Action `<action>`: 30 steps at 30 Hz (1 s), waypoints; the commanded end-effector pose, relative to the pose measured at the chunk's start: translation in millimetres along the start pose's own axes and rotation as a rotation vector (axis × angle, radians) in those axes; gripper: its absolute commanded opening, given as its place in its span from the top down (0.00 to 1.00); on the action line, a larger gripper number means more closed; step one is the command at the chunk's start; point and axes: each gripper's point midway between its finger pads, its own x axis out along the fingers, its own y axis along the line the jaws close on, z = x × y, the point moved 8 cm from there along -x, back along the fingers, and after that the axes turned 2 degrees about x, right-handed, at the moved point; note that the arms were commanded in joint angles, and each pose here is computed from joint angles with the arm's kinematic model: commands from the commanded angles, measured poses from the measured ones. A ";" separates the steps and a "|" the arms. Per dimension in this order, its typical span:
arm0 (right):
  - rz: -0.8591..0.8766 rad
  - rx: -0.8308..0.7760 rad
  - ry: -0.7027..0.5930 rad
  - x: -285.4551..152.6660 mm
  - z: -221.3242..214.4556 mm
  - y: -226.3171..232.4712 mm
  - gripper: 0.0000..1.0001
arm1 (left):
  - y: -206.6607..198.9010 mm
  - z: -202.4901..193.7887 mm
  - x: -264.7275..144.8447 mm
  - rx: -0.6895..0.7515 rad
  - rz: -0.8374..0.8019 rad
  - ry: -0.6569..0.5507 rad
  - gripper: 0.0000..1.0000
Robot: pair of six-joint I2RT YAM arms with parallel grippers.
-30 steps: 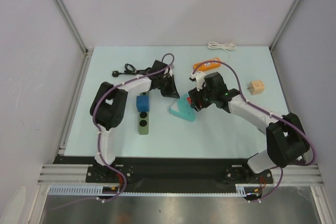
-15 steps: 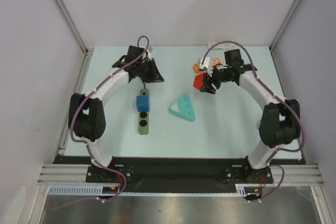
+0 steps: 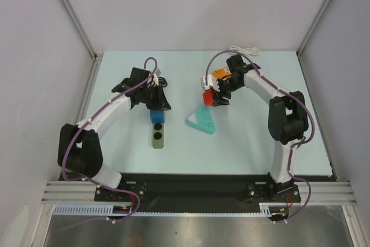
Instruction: Insert the plug
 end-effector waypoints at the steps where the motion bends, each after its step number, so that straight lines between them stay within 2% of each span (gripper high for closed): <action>1: 0.048 -0.073 -0.036 -4.4 14.1 -4.8 1.00 | -6.2 -0.2 -5.7 0.049 -0.062 -0.016 0.79; 8: 0.142 -0.057 0.036 10.6 15.1 15.3 1.00 | -10.8 -0.2 -9.5 0.055 -0.097 -0.023 0.79; 17: 0.130 -0.054 0.070 21.6 9.1 19.6 1.00 | -10.1 -1.1 -9.2 0.054 -0.095 -0.022 0.79; 25: 0.111 -0.075 0.074 27.4 8.3 9.7 1.00 | -15.6 -6.6 0.5 0.062 -0.130 0.018 0.98; 30: 0.106 -0.081 0.087 29.0 8.0 4.2 1.00 | -20.3 -6.9 3.3 0.071 -0.139 0.022 1.00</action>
